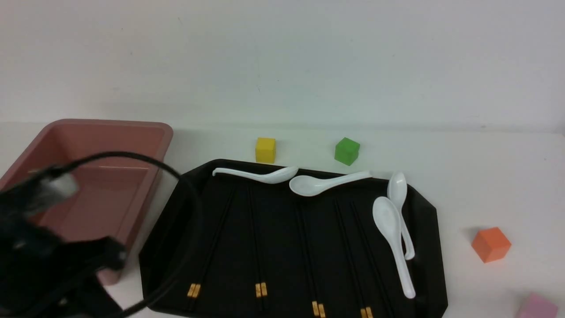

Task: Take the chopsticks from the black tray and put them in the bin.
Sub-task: Use the left arm to grab a pair of chopsticks

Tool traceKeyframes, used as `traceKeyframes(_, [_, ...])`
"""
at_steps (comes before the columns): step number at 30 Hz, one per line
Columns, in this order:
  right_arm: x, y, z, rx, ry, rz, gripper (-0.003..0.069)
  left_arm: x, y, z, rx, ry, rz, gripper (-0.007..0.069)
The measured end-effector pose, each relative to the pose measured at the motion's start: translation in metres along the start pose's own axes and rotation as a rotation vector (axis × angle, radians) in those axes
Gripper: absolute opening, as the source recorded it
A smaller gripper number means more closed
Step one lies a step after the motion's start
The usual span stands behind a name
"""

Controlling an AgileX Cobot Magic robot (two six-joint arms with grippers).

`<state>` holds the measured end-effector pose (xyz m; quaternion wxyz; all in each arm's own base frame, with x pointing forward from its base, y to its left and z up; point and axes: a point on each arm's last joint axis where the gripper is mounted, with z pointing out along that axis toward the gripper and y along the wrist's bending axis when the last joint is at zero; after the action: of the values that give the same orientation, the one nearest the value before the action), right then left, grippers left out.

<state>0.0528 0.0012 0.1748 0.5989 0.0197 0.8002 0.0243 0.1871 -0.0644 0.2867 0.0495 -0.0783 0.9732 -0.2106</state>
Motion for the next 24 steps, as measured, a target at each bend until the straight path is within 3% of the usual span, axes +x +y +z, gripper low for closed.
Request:
traceKeyframes(5, [0.0,0.0,0.0,0.0,0.0,0.0,0.024,-0.024,-0.04,0.03,-0.098,0.027,0.093,-0.0013])
traceKeyframes(11, [0.0,0.0,0.0,0.0,0.0,0.0,0.024,-0.048,-0.062,0.055,-0.262,-0.04,0.118,-0.0002])
traceKeyframes(16, [0.0,0.0,0.0,0.0,0.0,0.0,0.024,-0.074,-0.063,0.077,-0.366,-0.086,0.116,0.0101])
traceKeyframes(24, [0.0,0.0,0.0,0.0,0.0,-0.001,0.024,-0.099,-0.065,0.118,-0.376,-0.078,0.183,0.0293])
